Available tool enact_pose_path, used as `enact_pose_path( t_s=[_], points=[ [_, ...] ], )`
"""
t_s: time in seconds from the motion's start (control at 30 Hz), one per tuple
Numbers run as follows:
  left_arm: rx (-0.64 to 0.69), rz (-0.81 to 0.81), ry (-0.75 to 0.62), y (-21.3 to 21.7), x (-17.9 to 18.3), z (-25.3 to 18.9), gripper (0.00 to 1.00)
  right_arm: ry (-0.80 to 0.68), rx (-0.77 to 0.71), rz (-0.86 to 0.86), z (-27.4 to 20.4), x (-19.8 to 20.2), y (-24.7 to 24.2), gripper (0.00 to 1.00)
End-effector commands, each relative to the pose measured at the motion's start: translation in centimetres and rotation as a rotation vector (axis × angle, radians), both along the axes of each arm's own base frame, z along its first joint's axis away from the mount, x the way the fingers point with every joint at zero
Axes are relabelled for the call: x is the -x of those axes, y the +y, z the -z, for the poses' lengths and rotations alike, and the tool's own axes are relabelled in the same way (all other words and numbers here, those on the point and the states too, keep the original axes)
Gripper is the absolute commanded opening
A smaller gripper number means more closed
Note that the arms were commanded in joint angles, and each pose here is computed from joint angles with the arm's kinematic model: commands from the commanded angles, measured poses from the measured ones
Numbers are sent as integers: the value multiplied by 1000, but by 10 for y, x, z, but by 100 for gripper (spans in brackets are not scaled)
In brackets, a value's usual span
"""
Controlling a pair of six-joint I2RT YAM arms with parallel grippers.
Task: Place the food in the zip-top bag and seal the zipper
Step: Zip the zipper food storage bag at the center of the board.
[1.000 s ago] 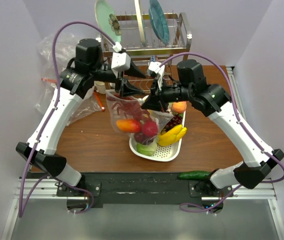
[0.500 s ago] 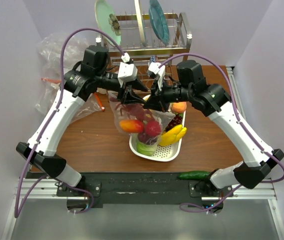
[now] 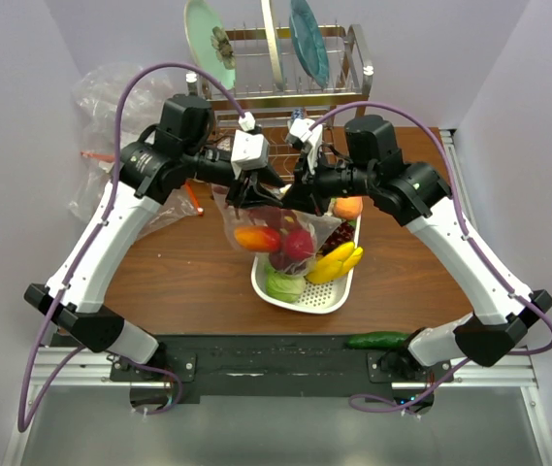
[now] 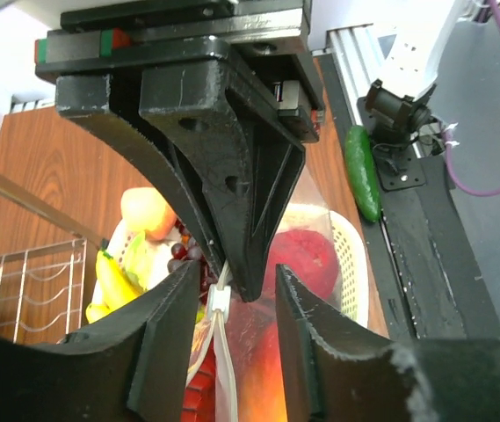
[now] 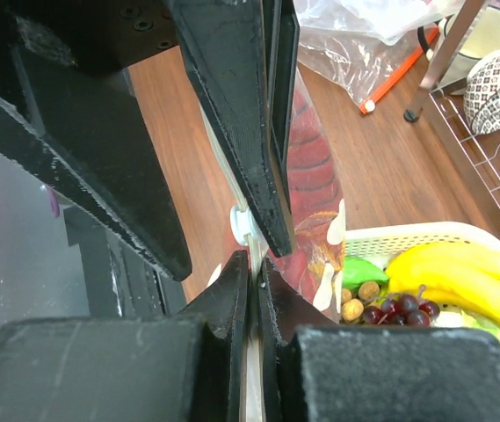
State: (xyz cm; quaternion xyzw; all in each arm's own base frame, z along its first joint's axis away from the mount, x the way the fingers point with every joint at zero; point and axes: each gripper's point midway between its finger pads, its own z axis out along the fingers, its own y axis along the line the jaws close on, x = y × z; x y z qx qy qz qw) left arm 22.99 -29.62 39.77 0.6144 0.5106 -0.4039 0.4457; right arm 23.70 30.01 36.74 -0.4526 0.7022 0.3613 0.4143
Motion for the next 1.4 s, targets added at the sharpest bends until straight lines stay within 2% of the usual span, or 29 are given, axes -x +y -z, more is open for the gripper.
enact_pose_path(
  t_s=[0.0,0.03,0.13,0.17,0.23,0.53,0.97,1.37],
  points=[
    [-13,-42,-48,7,3,-7,43,-111,-87,-10,-41,-2,3,0],
    [-14,-44,-52,7,3,-7,41,-112,-88,-10,-42,-1,2,0],
    [-30,-77,-58,8,-5,-4,23,-114,-91,-14,-43,1,2,0],
    [-32,-88,-60,8,-6,-5,11,-115,-92,-14,-44,1,2,0],
    [-39,-106,-70,9,-11,-6,0,-109,-83,-8,-41,0,0,0],
    [-39,-169,-121,18,-12,-18,0,-80,-14,35,-10,-5,-7,0],
    [-57,-193,-117,25,-11,-6,0,-53,100,262,33,-7,-52,0],
    [-34,-243,-129,41,-16,-13,0,-82,132,362,28,-7,-75,0]
  ],
)
